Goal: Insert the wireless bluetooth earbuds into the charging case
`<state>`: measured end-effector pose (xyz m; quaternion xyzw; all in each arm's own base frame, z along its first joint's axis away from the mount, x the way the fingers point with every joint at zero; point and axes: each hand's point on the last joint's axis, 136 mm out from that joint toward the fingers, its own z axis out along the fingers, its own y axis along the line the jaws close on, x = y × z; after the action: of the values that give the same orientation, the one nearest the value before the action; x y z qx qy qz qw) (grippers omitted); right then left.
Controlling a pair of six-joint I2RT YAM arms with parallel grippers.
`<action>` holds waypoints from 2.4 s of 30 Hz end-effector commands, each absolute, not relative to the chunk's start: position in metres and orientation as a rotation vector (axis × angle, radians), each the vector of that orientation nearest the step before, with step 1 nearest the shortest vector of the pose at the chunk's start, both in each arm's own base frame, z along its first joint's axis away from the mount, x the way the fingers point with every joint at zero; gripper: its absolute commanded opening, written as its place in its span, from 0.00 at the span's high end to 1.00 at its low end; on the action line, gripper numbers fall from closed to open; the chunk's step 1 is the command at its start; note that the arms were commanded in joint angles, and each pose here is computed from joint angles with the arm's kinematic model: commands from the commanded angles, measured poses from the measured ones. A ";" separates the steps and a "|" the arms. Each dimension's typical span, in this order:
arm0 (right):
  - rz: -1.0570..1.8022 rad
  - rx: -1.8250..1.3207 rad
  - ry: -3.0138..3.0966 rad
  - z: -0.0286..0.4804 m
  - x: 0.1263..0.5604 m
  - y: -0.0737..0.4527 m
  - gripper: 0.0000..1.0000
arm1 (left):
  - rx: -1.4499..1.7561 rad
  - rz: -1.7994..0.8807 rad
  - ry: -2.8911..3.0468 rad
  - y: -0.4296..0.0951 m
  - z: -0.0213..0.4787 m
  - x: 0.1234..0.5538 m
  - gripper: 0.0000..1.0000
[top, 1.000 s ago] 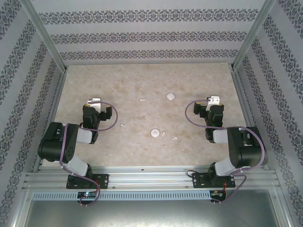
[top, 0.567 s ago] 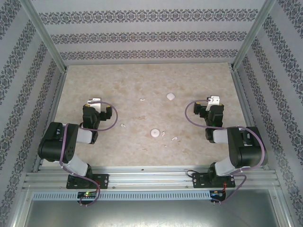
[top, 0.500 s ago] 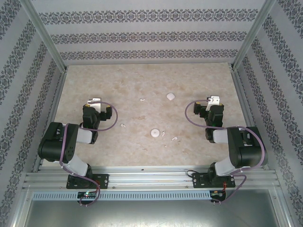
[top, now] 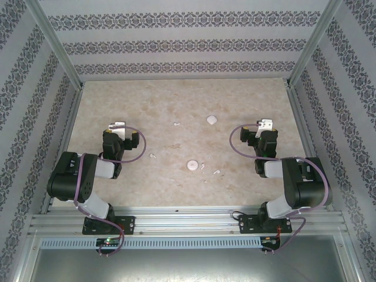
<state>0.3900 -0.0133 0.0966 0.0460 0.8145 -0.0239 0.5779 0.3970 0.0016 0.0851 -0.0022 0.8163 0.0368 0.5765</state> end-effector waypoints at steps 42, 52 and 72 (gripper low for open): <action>0.181 0.179 2.272 0.143 0.358 0.046 0.02 | -0.057 0.024 1.939 0.002 0.162 0.370 0.02; 0.284 -0.022 2.527 0.108 0.327 0.142 0.02 | 0.240 -0.317 2.208 -0.105 0.146 0.335 0.13; 0.433 0.124 2.646 0.092 0.319 0.155 0.02 | 1.231 -0.526 2.271 -0.299 0.071 0.249 0.02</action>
<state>0.3264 0.1631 0.0953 0.0087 0.9603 0.1397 0.2412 0.2566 -0.2908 0.0746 0.4236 0.8441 -0.1875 0.2701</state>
